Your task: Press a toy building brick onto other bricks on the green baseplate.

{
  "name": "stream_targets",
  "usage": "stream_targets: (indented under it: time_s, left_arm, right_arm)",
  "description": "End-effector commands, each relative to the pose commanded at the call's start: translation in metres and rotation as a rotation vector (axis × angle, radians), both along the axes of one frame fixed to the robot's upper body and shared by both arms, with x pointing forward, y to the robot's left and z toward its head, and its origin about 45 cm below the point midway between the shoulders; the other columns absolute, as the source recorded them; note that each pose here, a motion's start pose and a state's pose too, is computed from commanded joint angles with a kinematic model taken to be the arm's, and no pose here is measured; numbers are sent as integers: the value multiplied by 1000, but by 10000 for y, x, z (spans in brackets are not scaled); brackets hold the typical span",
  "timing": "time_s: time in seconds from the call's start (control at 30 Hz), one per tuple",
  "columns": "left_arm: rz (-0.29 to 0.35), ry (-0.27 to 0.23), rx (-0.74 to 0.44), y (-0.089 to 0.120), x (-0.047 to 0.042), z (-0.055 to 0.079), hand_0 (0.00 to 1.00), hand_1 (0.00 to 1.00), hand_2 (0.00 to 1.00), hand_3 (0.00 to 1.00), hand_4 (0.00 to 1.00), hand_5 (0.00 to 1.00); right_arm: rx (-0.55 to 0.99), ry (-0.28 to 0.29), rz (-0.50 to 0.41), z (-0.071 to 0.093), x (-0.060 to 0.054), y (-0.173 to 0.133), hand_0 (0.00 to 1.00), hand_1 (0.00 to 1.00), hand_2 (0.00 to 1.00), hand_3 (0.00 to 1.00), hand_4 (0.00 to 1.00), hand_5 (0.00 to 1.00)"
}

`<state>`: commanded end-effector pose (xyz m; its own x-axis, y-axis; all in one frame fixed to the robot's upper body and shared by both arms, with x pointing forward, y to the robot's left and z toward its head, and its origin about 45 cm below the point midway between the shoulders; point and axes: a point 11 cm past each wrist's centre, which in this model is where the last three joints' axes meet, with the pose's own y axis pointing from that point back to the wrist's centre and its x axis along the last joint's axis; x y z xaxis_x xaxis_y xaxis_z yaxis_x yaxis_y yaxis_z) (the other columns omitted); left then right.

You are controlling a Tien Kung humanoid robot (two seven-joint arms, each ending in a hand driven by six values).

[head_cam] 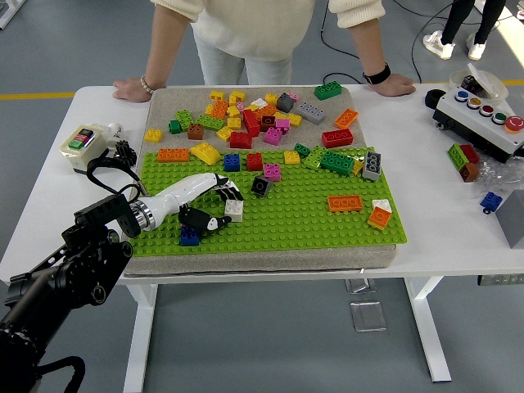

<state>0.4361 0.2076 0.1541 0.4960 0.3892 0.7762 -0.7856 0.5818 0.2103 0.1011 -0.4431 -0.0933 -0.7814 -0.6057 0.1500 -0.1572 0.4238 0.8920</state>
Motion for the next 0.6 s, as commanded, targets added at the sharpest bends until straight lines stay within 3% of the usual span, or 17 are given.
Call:
stream_targets:
  time_s: [0.6]
  left_arm:
    - [8, -49, -20, 39, 31, 208, 620, 576, 554, 532, 506, 2]
  right_arm:
    - [4, -4, -3, 1, 3, -3, 733, 656, 707, 591, 917, 498]
